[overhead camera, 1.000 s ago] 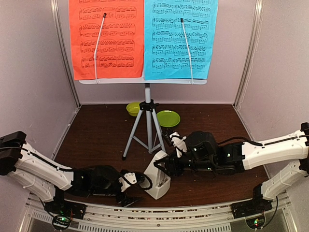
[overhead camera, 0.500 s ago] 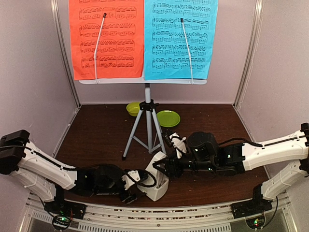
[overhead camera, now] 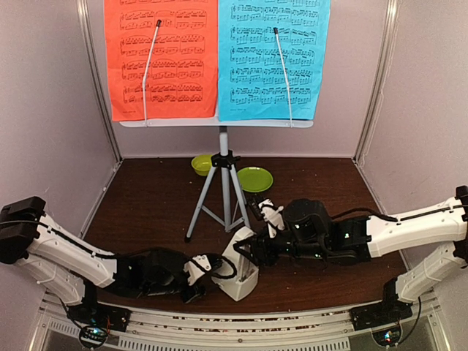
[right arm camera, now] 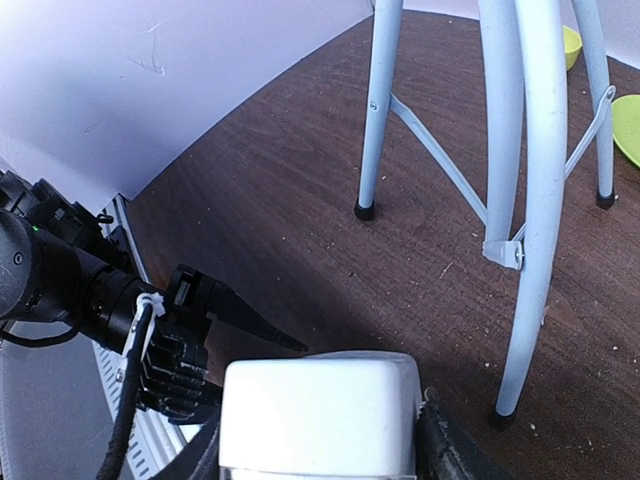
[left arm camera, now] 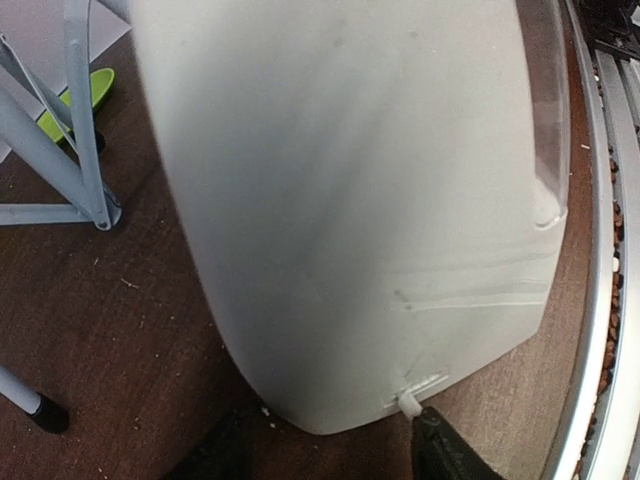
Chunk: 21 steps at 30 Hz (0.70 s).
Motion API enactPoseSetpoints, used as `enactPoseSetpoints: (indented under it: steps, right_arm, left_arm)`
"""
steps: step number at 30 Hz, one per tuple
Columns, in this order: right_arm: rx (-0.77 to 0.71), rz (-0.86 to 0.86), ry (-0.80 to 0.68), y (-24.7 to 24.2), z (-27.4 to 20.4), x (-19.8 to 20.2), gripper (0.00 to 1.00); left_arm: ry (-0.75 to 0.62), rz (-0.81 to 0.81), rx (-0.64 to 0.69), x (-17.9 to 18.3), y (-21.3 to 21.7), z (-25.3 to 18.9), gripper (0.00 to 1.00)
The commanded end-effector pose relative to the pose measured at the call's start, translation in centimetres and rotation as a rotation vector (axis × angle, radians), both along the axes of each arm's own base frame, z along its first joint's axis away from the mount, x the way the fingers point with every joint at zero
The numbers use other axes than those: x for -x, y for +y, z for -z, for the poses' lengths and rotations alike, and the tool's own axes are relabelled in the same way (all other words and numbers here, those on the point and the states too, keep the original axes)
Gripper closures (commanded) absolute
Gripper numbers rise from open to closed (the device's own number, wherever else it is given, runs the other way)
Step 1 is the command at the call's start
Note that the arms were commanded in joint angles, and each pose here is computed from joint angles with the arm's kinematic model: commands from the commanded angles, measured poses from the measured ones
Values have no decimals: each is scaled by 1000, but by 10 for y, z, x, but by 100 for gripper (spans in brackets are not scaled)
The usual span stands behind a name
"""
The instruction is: Set up the instrument practice props
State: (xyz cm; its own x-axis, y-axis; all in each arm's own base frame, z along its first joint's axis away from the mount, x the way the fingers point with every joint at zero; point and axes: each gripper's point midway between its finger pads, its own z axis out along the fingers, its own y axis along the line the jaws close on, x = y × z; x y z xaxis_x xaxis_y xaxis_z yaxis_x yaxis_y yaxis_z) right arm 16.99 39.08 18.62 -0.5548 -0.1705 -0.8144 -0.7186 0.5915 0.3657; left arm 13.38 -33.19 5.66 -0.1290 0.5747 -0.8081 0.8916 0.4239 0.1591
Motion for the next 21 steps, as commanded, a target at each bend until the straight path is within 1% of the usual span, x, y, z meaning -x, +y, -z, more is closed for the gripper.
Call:
enactPoseSetpoints:
  steps: [1, 3, 8, 12, 14, 16, 18, 21]
  right_arm:
    - [-147, 109, -56, 6, -55, -19, 96]
    - [-126, 169, -51, 5, -57, -28, 96]
    - [-98, 262, -54, 12, -57, -37, 94]
    - [-47, 328, -56, 20, -52, -40, 92]
    - [-17, 359, -57, 23, -48, -42, 88]
    - [-1, 382, -57, 27, -44, -42, 84]
    - [11, 401, -53, 30, -41, -42, 80]
    - [25, 412, -49, 35, -37, -42, 76]
  left_arm:
    - [-38, -70, 88, -10, 3, -20, 34]
    - [-44, -109, 114, -15, 10, -26, 28]
    - [-46, -215, 201, -29, 27, -45, 22]
    - [-44, -285, 244, -38, 39, -52, 22]
    - [-43, -313, 265, -43, 42, -57, 22]
    - [-38, -326, 254, -42, 51, -48, 22]
    - [-36, -330, 261, -43, 54, -49, 22]
    - [-29, -336, 261, -44, 56, -48, 23]
